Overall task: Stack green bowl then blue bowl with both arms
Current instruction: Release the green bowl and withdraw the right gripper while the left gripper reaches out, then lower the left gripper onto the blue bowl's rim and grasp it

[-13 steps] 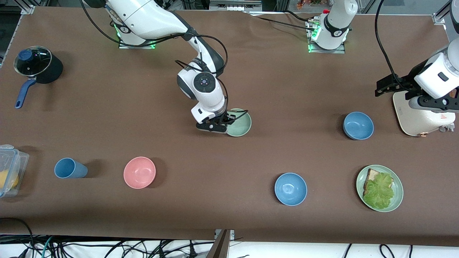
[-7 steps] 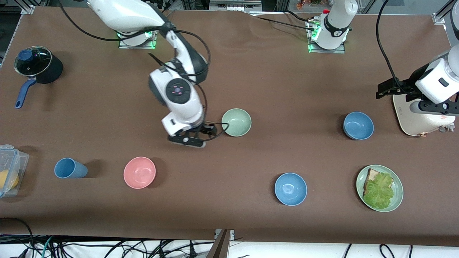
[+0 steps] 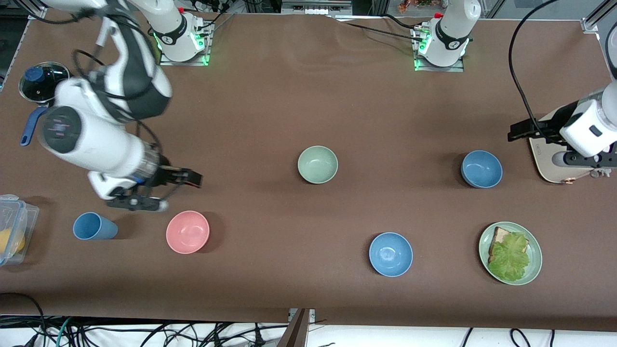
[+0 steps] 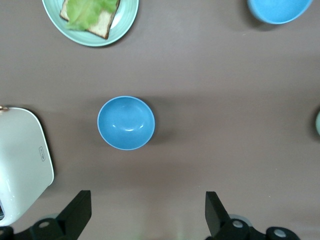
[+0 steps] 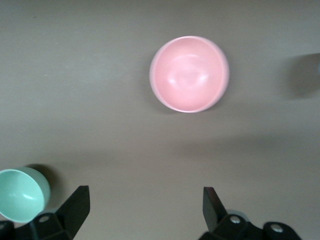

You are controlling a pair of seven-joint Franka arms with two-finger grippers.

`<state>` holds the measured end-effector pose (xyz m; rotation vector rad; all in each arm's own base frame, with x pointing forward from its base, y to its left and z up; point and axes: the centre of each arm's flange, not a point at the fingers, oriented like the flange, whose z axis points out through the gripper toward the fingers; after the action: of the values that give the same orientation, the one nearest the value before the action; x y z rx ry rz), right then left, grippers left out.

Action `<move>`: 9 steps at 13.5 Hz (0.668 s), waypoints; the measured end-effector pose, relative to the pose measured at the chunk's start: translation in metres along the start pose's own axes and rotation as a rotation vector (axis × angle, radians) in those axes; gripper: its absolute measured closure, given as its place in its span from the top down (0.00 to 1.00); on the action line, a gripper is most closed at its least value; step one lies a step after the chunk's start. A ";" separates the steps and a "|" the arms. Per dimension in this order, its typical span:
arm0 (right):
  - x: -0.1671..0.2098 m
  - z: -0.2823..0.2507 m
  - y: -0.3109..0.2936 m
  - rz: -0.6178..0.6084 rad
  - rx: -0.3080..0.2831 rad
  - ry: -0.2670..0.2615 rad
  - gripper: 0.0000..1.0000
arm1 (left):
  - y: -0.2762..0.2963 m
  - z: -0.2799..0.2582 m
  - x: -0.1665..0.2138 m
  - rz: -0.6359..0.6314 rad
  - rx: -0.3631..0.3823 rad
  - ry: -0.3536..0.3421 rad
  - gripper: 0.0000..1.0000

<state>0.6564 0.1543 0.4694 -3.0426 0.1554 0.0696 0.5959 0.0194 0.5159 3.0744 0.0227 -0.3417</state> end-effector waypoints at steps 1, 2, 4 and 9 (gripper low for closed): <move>-0.004 -0.015 0.013 0.003 -0.008 -0.002 1.00 | -0.008 0.014 0.012 0.003 0.006 -0.005 1.00; -0.008 -0.025 0.020 0.011 -0.015 -0.003 1.00 | -0.019 0.029 0.023 0.029 0.019 -0.004 1.00; -0.018 -0.039 0.033 0.029 -0.025 -0.001 1.00 | -0.050 0.062 0.043 0.084 0.024 -0.003 1.00; -0.068 -0.107 0.082 0.036 -0.078 0.006 1.00 | -0.096 0.149 0.043 0.106 0.019 -0.039 1.00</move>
<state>0.5841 0.0694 0.5713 -3.1188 0.2127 0.0704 0.6034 0.1079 0.3563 3.0712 -0.1452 -0.3985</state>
